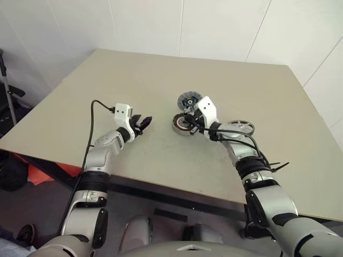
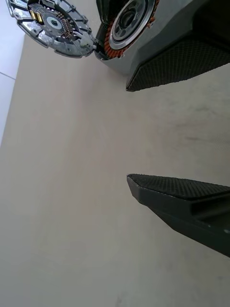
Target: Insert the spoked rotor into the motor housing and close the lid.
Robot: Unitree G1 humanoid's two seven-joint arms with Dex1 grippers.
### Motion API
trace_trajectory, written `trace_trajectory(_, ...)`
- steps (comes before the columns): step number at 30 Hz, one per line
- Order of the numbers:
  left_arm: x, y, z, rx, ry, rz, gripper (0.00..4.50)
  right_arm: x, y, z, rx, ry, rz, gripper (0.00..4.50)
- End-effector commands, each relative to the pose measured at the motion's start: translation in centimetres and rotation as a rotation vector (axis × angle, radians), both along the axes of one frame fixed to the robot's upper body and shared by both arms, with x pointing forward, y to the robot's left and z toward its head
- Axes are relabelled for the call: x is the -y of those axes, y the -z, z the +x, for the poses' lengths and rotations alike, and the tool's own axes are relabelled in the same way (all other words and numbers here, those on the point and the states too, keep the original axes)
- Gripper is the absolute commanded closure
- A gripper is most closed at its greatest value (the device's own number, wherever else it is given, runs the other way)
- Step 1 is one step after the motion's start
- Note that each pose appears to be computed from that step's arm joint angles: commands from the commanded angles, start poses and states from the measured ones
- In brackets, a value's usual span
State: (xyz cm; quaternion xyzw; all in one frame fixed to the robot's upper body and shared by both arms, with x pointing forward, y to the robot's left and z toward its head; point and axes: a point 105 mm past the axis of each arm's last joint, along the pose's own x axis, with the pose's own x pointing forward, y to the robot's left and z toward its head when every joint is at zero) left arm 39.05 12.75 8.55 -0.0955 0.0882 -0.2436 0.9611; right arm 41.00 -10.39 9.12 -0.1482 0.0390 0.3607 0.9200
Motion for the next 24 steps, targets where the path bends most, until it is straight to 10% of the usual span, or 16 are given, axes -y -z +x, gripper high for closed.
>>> trace_trajectory(1, 0.3, -1.3, 0.0, 0.046, 0.011, -0.006, 1.59, -0.5, -3.4, 0.8, 0.09, -0.013, 0.039, 4.47)
trace_trajectory(15, -0.6, -1.2, 0.0, 0.047, -0.017, -0.003, 1.59, 0.1, -0.4, 1.6, 0.003, 0.031, -0.094, 4.47)
trace_trajectory(24, -1.2, -1.2, 0.2, 0.047, -0.036, 0.001, 1.59, 0.7, -4.4, 1.8, 0.122, 0.014, -0.158, 4.47)
